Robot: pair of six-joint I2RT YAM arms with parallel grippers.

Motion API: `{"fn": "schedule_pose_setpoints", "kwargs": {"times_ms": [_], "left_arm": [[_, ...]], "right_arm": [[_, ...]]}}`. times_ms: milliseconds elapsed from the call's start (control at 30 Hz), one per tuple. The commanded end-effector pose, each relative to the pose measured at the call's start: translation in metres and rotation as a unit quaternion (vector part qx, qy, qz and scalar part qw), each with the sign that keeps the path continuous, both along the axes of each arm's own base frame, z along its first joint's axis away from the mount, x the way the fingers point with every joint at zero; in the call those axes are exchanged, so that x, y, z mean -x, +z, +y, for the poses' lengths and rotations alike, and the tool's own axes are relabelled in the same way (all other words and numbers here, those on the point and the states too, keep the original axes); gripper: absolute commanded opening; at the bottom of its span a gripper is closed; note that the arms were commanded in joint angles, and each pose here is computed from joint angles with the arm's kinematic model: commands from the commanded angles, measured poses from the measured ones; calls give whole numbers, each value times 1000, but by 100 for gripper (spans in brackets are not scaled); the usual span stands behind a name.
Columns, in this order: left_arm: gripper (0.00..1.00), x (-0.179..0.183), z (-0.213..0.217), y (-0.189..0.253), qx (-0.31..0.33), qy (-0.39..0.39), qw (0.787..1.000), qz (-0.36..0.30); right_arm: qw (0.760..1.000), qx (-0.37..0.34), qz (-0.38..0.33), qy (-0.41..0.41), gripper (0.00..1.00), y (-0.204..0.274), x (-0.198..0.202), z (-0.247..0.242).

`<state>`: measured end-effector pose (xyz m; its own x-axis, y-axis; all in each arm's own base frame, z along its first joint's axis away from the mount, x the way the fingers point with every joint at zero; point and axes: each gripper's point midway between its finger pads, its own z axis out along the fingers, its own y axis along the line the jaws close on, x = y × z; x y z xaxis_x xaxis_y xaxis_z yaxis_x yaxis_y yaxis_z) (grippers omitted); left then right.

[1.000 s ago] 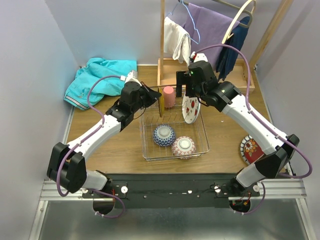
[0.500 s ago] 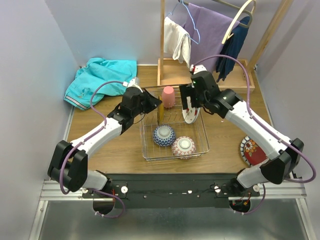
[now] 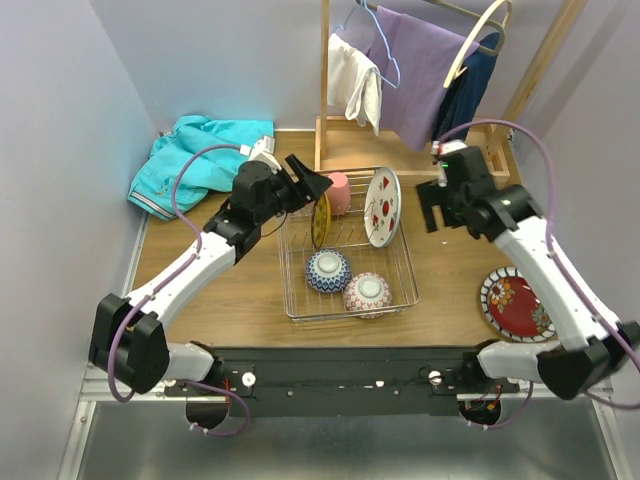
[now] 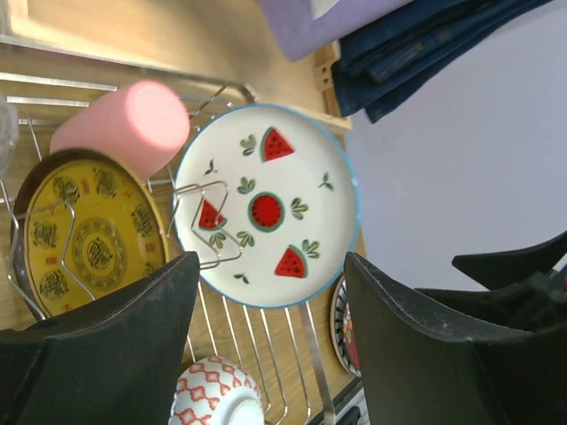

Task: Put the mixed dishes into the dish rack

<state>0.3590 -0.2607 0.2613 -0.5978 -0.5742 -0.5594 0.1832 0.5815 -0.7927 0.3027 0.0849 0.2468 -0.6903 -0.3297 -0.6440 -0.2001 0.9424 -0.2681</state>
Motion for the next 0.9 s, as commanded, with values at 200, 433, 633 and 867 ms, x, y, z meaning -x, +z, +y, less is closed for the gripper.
{"fn": "schedule_pose_setpoints", "kwargs": {"times_ms": [200, 433, 633, 867], "left_arm": [[77, 25, 26, 97, -51, -49, 989, -128], [77, 35, 39, 113, -106, -61, 975, -186], [77, 47, 29, 113, -104, -108, 969, -196], [76, 51, 24, 98, -102, -131, 968, -188]], "right_arm": [[972, 110, 173, -114, 96, -63, 89, -126], [950, 16, 240, -200, 92, -109, 108, -189], [923, -59, 270, -267, 86, -142, 129, -236], [926, -46, 272, -258, 85, -159, 134, -264]]}}
